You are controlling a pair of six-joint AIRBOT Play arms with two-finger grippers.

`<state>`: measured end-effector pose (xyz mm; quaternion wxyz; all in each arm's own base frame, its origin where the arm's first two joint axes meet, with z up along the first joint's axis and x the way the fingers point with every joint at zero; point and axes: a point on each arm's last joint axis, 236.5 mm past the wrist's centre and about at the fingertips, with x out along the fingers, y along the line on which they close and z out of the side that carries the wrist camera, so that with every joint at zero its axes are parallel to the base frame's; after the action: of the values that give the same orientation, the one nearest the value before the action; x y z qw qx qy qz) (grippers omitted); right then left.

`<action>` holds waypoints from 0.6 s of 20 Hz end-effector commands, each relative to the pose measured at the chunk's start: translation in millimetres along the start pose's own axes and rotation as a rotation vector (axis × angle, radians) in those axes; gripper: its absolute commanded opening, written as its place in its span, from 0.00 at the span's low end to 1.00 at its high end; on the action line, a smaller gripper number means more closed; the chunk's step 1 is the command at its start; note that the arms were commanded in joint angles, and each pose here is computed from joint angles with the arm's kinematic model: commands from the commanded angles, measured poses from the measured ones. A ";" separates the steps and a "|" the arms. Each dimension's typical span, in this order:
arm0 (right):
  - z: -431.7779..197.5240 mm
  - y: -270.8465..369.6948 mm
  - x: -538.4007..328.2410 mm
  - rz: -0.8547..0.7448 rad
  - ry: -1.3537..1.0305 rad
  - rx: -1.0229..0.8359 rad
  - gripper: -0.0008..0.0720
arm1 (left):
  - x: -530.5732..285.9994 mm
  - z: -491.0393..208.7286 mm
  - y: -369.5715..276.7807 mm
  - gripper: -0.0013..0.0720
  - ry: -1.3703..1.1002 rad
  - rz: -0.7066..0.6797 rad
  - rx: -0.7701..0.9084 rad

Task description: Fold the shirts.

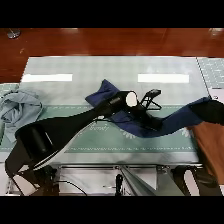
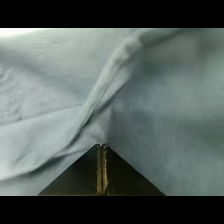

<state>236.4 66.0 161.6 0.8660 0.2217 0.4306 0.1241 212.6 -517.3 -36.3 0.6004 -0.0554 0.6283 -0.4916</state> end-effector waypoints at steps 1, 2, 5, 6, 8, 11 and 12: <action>11.3 14.6 9.3 0.088 0.005 -0.023 0.04 | -24.2 15.4 6.9 0.05 -0.023 -0.016 -0.014; 15.3 18.7 12.3 0.104 0.012 -0.035 0.04 | -52.5 32.9 20.9 0.05 -0.075 -0.011 -0.039; 29.6 46.7 29.5 0.165 0.039 -0.107 0.04 | -172.1 79.3 69.8 0.05 -0.283 0.024 -0.117; 34.3 60.1 39.2 0.192 0.051 -0.128 0.04 | -217.0 86.5 87.2 0.05 -0.355 0.056 -0.136; 41.2 94.1 67.5 0.256 0.098 -0.168 0.04 | -314.1 85.7 128.4 0.05 -0.506 0.190 -0.168; 37.1 147.3 125.1 0.331 0.204 -0.244 0.04 | -449.0 47.0 166.4 0.05 -0.733 0.401 -0.270; 32.9 162.5 147.2 0.347 0.241 -0.263 0.04 | -482.9 28.4 161.9 0.05 -0.802 0.440 -0.269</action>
<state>321.6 193.4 173.3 0.8173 0.1794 0.4524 0.3084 447.3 -237.8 145.9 0.8129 -0.1801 0.4646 -0.3017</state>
